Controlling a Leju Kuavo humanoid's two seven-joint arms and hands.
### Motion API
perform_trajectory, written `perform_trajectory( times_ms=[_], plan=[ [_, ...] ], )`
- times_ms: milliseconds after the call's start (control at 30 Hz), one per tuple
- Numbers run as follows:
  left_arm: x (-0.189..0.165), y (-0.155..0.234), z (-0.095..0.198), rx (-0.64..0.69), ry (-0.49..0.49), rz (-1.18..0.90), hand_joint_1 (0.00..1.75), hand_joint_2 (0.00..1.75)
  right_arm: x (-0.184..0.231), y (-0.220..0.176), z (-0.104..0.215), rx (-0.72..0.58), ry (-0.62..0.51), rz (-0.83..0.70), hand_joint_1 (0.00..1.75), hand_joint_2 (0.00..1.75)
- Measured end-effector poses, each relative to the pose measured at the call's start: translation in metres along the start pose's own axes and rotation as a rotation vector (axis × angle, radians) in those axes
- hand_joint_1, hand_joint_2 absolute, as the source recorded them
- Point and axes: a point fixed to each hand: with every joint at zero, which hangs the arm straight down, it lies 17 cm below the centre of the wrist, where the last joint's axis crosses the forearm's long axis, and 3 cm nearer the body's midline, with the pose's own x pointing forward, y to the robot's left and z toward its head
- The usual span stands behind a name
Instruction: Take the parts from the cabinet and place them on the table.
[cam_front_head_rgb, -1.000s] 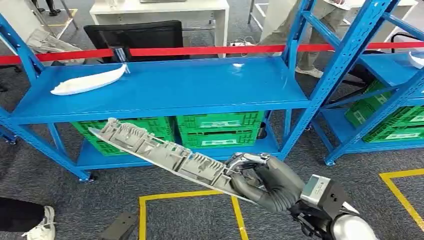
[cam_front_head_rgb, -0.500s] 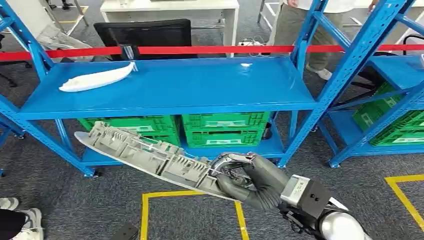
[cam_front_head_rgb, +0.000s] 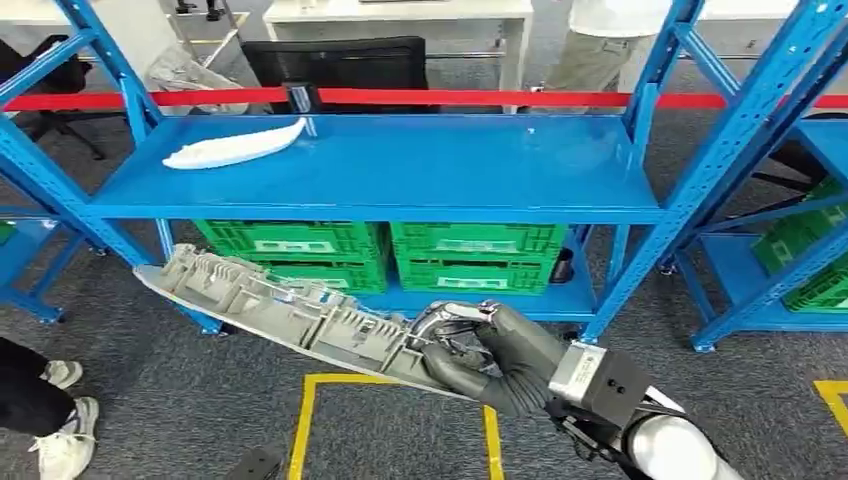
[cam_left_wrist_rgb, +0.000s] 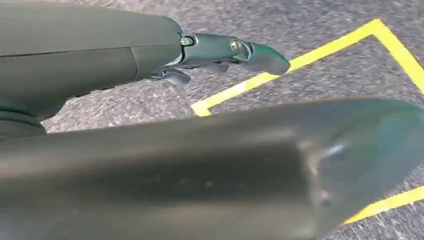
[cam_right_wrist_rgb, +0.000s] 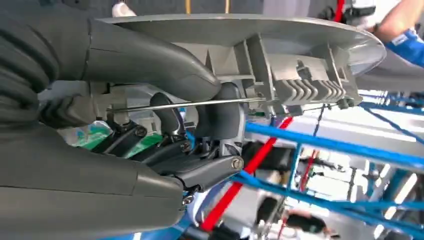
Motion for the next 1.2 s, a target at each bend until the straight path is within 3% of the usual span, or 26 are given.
perform_trajectory(
  times_ms=[600, 1200],
  plan=[
    [0.005, -0.001, -0.002, -0.002, -0.002, 0.002, 0.00, 0.00, -0.001, 0.000, 0.001, -0.001, -0.001, -0.009, 1.75, 1.75],
    [-0.018, -0.011, 0.006, -0.013, 0.030, 0.028, 0.00, 0.00, -0.007, 0.006, 0.011, 0.004, 0.005, -0.031, 1.75, 1.75]
  ],
)
